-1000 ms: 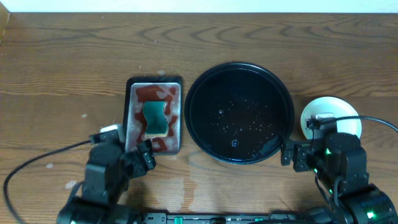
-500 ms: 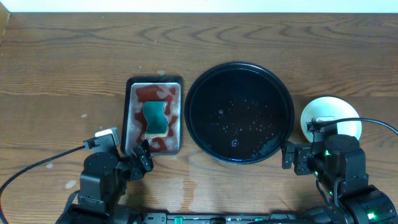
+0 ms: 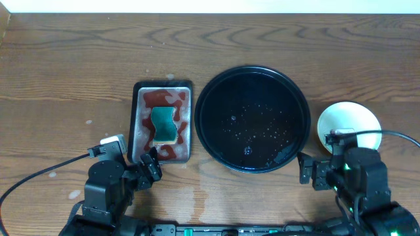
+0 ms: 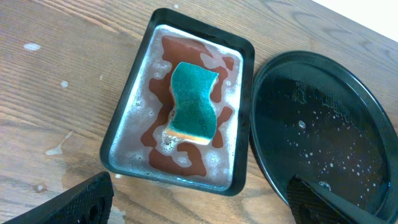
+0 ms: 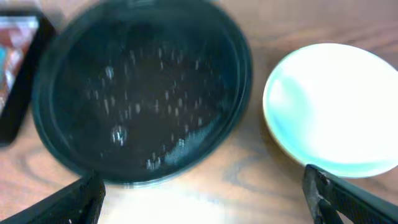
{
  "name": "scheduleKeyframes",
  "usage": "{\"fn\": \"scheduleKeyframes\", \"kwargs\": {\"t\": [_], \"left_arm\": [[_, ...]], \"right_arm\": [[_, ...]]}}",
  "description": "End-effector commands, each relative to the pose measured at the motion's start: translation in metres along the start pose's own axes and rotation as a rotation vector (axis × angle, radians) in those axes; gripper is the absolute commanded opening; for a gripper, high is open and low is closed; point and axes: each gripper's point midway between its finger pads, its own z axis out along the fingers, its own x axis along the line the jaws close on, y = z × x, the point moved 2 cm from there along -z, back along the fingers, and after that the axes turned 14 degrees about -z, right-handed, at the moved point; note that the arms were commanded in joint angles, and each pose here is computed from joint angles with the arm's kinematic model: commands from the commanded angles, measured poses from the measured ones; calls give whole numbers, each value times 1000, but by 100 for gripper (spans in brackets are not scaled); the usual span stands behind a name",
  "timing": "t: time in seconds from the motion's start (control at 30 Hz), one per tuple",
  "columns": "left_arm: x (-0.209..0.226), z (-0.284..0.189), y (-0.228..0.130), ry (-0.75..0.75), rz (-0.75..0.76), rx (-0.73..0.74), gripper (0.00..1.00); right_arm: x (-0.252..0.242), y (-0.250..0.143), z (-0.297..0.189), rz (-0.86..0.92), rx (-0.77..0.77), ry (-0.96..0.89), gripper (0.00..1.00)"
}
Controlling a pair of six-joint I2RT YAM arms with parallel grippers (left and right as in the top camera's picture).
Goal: Clean dirty plates on tray and stack at the side
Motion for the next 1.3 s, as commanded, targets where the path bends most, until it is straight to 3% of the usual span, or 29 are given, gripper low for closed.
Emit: {"fn": "scheduleKeyframes", "kwargs": {"t": [0.0, 0.43, 0.73, 0.93, 1.1, 1.27], "left_arm": [[2, 1, 0, 7, 16, -5, 90], [2, 1, 0, 7, 16, -5, 90], [2, 1, 0, 7, 16, -5, 90], [2, 1, 0, 7, 16, -5, 90], [2, 1, 0, 7, 16, -5, 90], [2, 1, 0, 7, 16, -5, 90]], "right_arm": [[-10, -2, -1, 42, -82, -48, 99], [-16, 8, 15, 84, -611, -95, 99], [-19, 15, 35, 87, -817, -117, 99], [-20, 12, 39, 31, -810, -142, 99], [-13, -10, 60, -52, -673, -122, 99], [-12, -11, 62, -98, -661, -132, 99]]}}
